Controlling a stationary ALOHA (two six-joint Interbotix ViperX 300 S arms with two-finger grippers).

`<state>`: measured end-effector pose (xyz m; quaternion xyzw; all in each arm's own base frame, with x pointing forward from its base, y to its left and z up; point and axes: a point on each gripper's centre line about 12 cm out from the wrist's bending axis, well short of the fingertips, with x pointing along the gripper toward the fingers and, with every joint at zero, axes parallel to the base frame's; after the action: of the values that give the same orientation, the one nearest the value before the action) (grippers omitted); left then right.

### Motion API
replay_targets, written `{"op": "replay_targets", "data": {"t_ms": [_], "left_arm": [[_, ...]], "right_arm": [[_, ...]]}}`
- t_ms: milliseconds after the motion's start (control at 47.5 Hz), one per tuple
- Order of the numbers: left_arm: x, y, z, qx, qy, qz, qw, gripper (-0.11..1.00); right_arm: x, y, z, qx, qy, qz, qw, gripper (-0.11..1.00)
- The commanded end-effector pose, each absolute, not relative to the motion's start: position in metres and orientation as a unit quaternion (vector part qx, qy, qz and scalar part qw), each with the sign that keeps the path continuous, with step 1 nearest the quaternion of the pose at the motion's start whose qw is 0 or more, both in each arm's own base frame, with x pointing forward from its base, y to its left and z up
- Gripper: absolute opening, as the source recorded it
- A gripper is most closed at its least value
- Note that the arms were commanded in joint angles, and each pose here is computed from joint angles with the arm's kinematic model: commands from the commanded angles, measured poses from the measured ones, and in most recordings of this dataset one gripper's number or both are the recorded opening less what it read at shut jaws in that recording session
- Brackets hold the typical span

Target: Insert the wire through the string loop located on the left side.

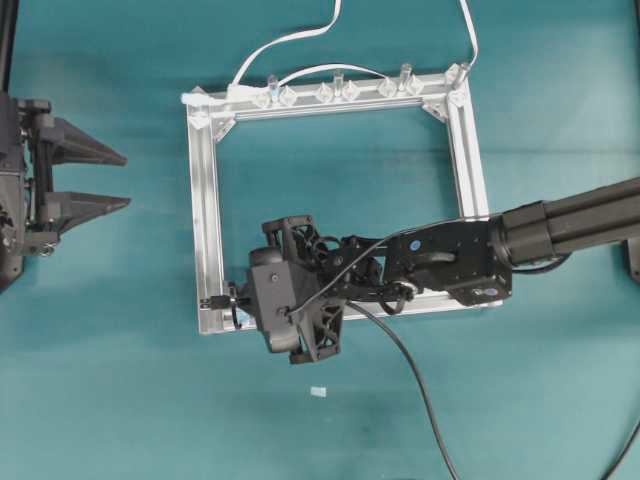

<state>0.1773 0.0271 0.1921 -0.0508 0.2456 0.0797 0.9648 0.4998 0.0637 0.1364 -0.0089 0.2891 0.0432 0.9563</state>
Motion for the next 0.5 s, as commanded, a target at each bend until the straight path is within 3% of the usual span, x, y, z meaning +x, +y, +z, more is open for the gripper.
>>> {"op": "replay_targets", "data": {"t_ms": [0,484], "left_arm": [[0.182,0.024,0.196,-0.047,0.245,0.069,0.966,0.64],[0.191,-0.016,0.183,-0.032,0.308,-0.029,0.95,0.64]], "right_arm": [[0.506,0.064,0.157,-0.008,0.264,0.043,0.963,0.1],[0.506,0.064,0.157,-0.009,0.264,0.043,0.964,0.1]]}}
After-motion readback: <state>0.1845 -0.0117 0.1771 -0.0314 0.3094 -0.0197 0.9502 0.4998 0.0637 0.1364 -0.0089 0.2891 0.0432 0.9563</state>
